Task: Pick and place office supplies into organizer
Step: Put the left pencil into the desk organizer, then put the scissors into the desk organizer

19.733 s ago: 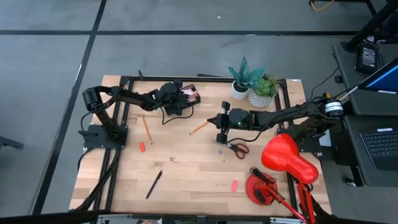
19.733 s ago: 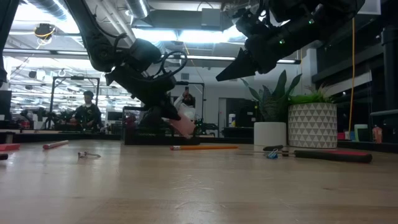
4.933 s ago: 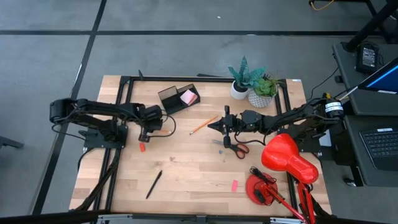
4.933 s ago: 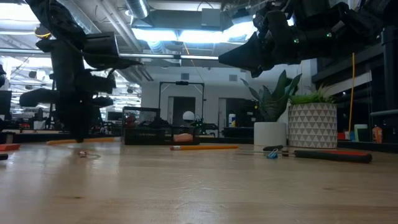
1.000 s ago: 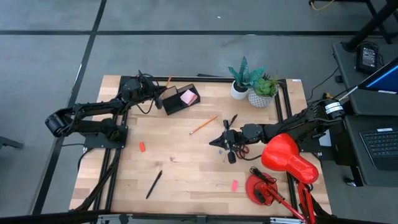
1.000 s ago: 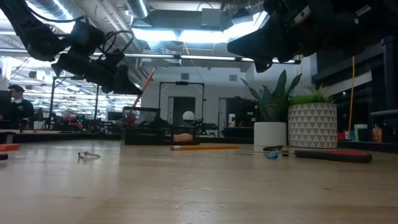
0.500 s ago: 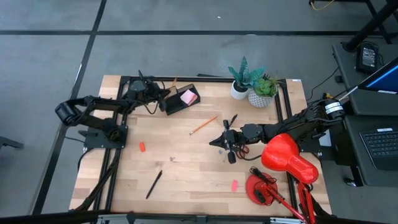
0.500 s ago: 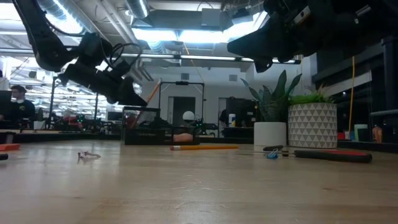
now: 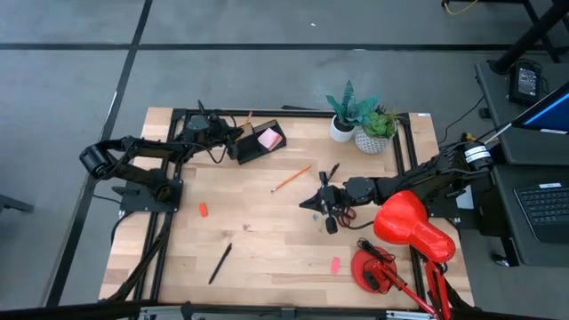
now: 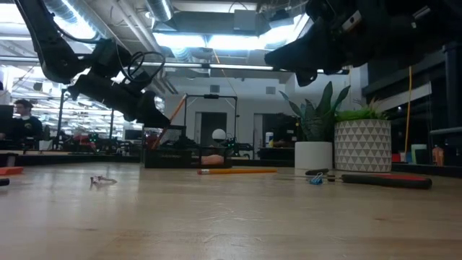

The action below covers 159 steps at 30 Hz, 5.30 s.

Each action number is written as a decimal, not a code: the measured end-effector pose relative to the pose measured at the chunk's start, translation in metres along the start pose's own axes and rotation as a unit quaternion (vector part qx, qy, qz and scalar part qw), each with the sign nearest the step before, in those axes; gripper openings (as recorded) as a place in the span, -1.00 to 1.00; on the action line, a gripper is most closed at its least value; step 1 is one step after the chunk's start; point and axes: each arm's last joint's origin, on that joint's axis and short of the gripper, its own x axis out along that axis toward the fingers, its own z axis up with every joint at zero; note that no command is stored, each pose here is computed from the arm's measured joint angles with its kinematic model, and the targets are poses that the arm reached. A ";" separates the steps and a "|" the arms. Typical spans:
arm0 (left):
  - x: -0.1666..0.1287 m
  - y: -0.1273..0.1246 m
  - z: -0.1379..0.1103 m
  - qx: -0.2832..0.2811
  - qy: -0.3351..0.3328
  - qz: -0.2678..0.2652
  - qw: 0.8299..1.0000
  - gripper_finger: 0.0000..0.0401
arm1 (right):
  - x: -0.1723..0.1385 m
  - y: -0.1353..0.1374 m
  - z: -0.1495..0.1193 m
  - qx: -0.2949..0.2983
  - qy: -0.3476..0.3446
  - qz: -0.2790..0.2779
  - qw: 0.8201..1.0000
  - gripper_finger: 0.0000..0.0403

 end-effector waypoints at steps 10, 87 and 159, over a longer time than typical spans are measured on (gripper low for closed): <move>-0.001 0.000 0.002 0.015 -0.006 0.004 1.000 -0.54 | 0.000 0.000 -0.001 0.000 0.005 0.000 1.000 -0.96; -0.055 -0.079 0.038 0.133 -0.122 -0.402 0.898 -0.98 | -0.021 0.022 0.039 0.283 0.445 -0.233 0.817 -0.96; -0.057 -0.090 0.032 0.158 -0.108 -0.421 0.887 -0.99 | -0.070 0.023 -0.038 0.439 0.407 -0.385 0.703 -0.22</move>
